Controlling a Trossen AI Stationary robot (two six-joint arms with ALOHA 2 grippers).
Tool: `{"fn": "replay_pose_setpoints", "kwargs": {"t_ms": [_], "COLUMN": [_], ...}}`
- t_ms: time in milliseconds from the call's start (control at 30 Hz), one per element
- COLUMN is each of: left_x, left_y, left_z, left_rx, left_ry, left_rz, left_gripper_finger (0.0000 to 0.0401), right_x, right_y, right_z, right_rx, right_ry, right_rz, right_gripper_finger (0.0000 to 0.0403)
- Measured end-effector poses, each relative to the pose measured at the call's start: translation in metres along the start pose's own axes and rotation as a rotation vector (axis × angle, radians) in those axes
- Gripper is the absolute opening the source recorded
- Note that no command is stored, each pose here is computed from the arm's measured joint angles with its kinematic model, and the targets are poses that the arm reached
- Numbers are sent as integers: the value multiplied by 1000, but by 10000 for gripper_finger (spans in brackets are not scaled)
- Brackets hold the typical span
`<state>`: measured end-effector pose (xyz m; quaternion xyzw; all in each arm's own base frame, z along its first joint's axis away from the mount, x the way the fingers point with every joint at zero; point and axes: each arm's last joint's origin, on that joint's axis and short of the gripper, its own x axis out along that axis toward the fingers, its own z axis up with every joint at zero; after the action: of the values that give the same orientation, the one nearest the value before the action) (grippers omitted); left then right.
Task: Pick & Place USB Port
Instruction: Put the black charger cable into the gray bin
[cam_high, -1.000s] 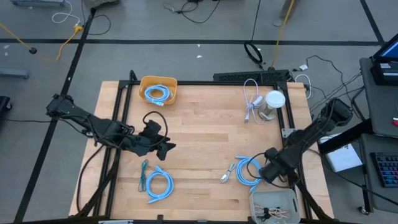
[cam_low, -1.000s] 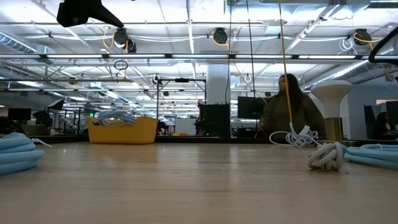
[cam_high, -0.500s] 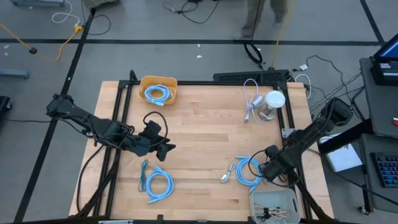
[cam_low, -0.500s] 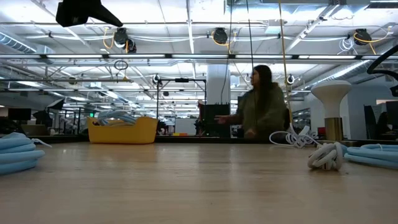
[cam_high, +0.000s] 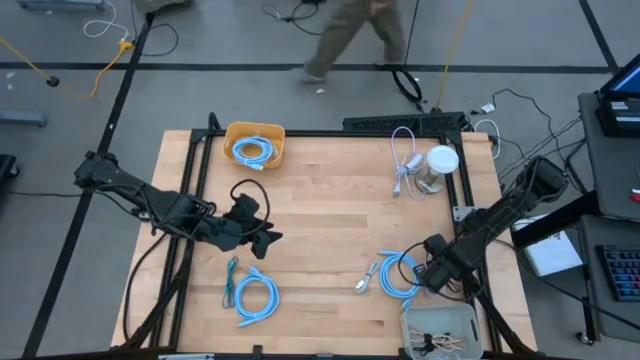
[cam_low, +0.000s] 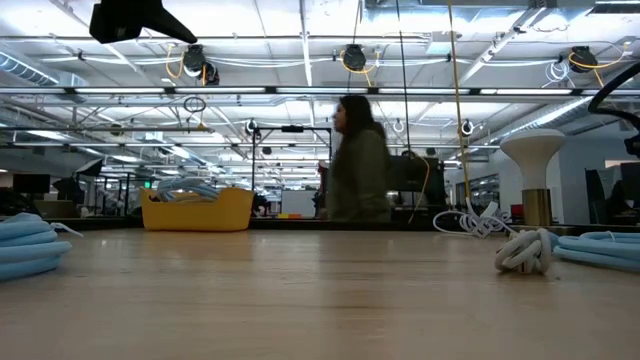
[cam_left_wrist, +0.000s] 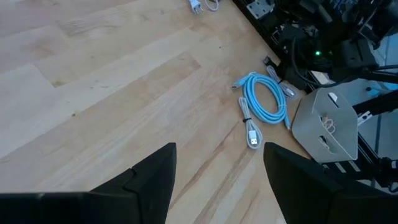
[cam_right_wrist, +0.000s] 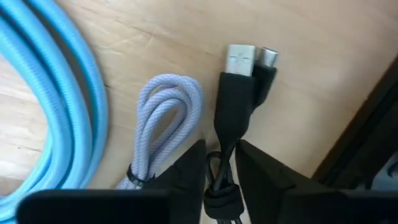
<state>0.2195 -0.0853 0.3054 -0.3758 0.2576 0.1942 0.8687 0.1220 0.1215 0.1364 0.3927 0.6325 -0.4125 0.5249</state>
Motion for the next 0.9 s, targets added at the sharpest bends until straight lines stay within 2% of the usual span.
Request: {"fn": "replay_pose_setpoints", "kwargs": {"t_ms": [200, 433, 700, 767, 900], "left_x": [0, 0, 0, 0, 0], "left_y": [1, 3, 3, 4, 5], "left_z": [-1, -1, -1, -2, -3], "left_rx": [3, 6, 8, 5, -3], "left_ry": [5, 12, 12, 14, 22], "left_rz": [10, 30, 33, 39, 50], "left_gripper_finger": [243, 243, 243, 243, 243], "right_x": [-1, -23, -91, -112, -144], "right_y": [0, 10, 13, 16, 23], "right_z": [-6, -15, -23, -27, -45], "right_rx": [-41, -192, -370, -418, -534], "right_ry": [-5, 12, -158, -186, -180], "right_rz": [11, 34, -37, -2, 156], "right_gripper_finger": [32, 27, 21, 21, 20]}}
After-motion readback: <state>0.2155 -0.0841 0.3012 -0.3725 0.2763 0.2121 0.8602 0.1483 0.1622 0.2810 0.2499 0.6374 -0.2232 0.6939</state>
